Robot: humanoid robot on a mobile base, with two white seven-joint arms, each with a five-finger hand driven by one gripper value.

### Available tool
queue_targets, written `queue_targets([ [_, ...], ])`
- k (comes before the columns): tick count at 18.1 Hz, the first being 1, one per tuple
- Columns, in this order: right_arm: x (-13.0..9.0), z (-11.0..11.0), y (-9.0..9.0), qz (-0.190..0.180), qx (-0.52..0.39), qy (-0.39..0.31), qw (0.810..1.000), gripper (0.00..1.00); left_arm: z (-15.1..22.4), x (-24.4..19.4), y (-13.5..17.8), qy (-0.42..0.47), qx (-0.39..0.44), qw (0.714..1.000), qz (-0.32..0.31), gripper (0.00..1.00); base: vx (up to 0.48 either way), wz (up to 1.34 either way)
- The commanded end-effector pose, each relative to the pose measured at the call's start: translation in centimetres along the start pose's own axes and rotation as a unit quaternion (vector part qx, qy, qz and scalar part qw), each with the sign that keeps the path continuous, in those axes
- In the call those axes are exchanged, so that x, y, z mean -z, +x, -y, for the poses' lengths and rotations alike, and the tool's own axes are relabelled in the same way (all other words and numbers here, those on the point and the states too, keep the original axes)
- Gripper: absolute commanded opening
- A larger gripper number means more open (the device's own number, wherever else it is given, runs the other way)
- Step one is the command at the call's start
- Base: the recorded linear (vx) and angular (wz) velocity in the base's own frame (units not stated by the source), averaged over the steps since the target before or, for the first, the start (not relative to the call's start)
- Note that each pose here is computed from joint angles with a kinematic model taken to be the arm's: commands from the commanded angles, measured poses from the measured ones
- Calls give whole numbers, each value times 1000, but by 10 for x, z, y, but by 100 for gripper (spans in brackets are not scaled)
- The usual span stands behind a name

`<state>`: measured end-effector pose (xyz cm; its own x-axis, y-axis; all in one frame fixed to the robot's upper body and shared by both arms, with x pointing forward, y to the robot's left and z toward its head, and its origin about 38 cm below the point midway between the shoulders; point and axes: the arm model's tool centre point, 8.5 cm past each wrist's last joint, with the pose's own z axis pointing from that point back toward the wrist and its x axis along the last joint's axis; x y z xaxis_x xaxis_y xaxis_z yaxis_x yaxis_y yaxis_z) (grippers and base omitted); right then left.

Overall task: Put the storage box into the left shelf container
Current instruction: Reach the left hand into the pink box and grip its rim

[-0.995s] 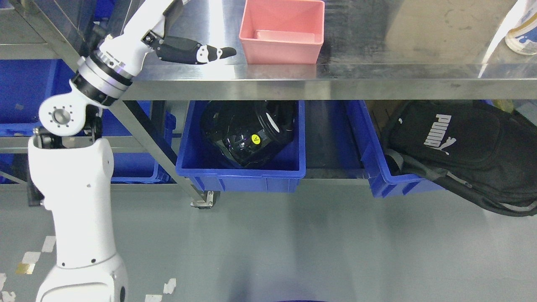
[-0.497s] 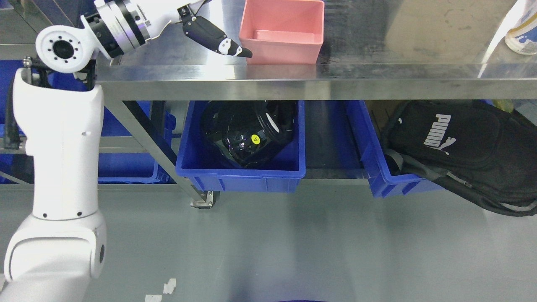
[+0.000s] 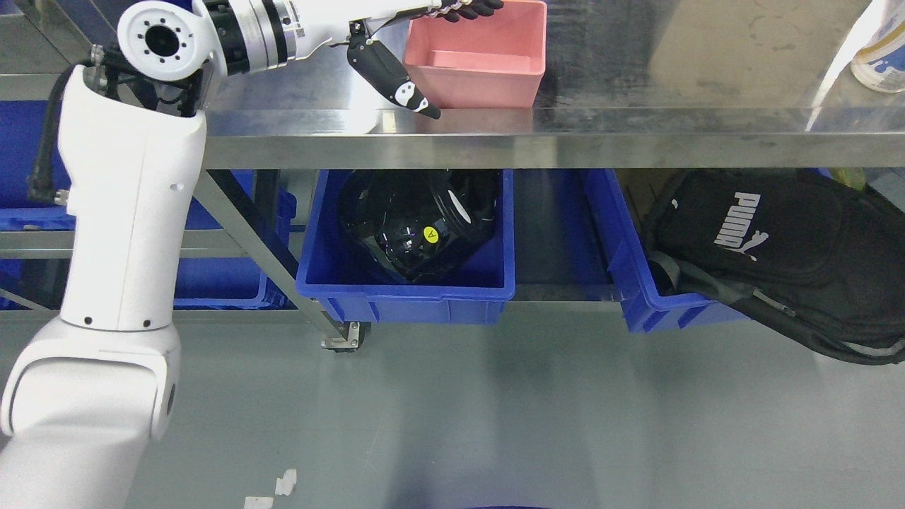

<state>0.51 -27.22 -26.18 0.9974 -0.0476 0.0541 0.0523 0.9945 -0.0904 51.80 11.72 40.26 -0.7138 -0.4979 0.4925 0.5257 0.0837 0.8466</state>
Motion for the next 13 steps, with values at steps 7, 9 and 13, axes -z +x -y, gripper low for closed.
queue_targets([
  [7,0,11,9,11,10,-9,1000,100,14,68,-8,-113,-45,992,-46,84,0,0],
  [9,1,11,10,12,10,-9,1000,100,16,68,-11,-122,-54,989,-58,81,0,0],
  [13,0,11,9,10,10,-8,1000,100,16,64,-15,-126,-73,987,-71,67,0,0],
])
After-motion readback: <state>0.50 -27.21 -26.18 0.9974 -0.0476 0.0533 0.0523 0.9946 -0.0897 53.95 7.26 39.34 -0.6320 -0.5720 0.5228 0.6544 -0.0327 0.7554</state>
